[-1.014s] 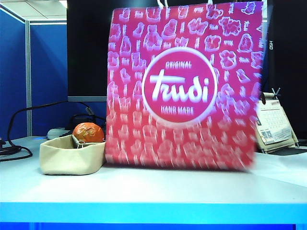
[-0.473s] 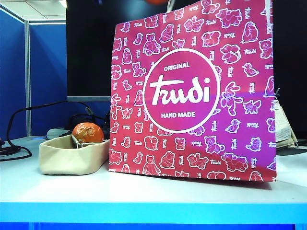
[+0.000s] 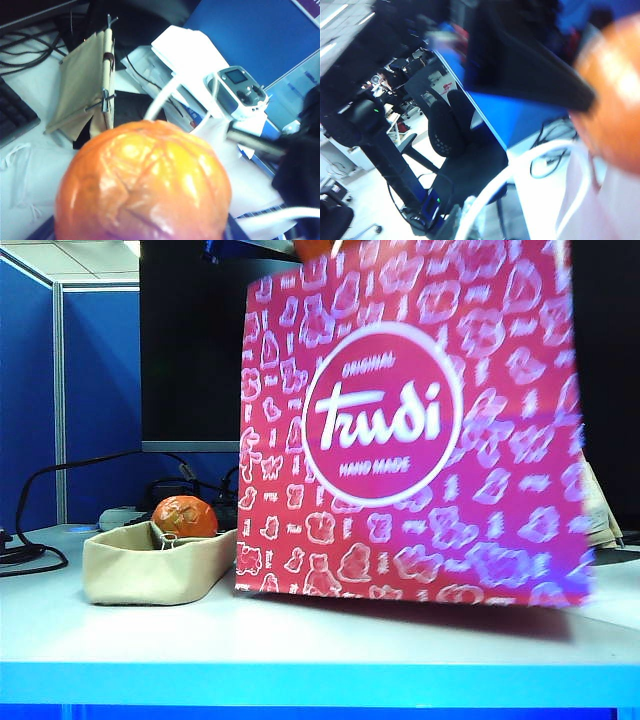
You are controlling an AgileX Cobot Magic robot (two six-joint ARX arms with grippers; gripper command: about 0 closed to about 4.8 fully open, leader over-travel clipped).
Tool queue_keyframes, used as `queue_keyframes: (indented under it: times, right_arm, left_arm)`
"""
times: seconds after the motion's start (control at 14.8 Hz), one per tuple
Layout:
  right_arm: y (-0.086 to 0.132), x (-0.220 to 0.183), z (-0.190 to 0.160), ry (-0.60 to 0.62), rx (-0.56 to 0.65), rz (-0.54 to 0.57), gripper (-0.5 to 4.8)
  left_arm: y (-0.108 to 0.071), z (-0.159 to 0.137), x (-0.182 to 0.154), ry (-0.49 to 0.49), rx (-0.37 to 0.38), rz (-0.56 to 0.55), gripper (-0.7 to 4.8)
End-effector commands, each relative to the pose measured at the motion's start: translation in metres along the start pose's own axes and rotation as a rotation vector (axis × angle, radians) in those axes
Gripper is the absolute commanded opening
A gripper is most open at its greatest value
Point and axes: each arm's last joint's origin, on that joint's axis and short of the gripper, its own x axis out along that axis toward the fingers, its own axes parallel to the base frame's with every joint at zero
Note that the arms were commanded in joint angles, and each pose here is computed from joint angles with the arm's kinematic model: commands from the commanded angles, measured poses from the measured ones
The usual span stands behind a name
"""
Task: Open the paper bag and put two oranges into the paper bag.
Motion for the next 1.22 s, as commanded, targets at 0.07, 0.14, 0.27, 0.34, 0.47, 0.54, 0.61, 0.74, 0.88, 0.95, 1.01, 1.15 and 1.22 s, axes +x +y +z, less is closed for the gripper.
queue_keyframes:
  times: [0.07, 0.14, 0.27, 0.34, 0.47, 0.54, 0.61, 0.74, 0.88, 0.95, 1.01, 1.15, 1.22]
  right_arm:
    - [0.003, 0.000, 0.004, -0.015, -0.037, 0.000, -0.08]
    - [0.003, 0.000, 0.005, -0.022, -0.036, -0.014, -0.08]
    - [0.001, 0.000, 0.005, -0.051, -0.036, -0.070, -0.08]
    - [0.000, 0.000, 0.006, -0.057, -0.038, -0.082, -0.08]
    - [-0.002, 0.000, 0.007, -0.076, -0.044, -0.113, -0.08]
    - [-0.003, 0.000, 0.007, -0.087, -0.044, -0.135, -0.08]
    - [-0.004, 0.000, 0.007, -0.102, -0.047, -0.164, -0.08]
    - [-0.005, -0.001, 0.008, -0.119, -0.061, -0.198, -0.08]
    - [-0.007, 0.000, 0.008, -0.124, -0.065, -0.202, -0.08]
    - [-0.009, 0.000, 0.008, -0.127, -0.064, -0.208, -0.08]
    - [-0.011, 0.001, 0.008, -0.129, -0.062, -0.214, -0.08]
    - [-0.013, 0.001, 0.007, -0.128, -0.059, -0.215, -0.08]
    - [-0.013, 0.001, 0.008, -0.129, -0.061, -0.215, -0.08]
  left_arm:
    - [0.000, -0.008, 0.003, 0.067, -0.006, -0.012, -0.05]
    - [-0.001, -0.010, 0.005, 0.089, -0.013, -0.031, -0.05]
    - [-0.008, -0.014, 0.009, 0.122, -0.031, -0.108, -0.05]
    - [-0.009, -0.015, 0.010, 0.129, -0.037, -0.129, -0.05]
    - [-0.020, -0.019, 0.017, 0.163, -0.040, -0.184, -0.05]
    - [-0.023, -0.020, 0.018, 0.175, -0.051, -0.227, -0.05]
    - [-0.025, -0.020, 0.018, 0.182, -0.054, -0.234, -0.05]
    - [-0.026, -0.021, 0.018, 0.188, -0.061, -0.234, -0.05]
    - [-0.025, -0.023, 0.018, 0.207, -0.066, -0.237, -0.05]
    - [-0.027, -0.025, 0.019, 0.218, -0.063, -0.256, -0.05]
    - [-0.030, -0.027, 0.021, 0.229, -0.058, -0.271, -0.04]
    - [-0.034, -0.031, 0.028, 0.256, -0.048, -0.284, -0.05]
    - [-0.033, -0.031, 0.029, 0.262, -0.053, -0.284, 0.01]
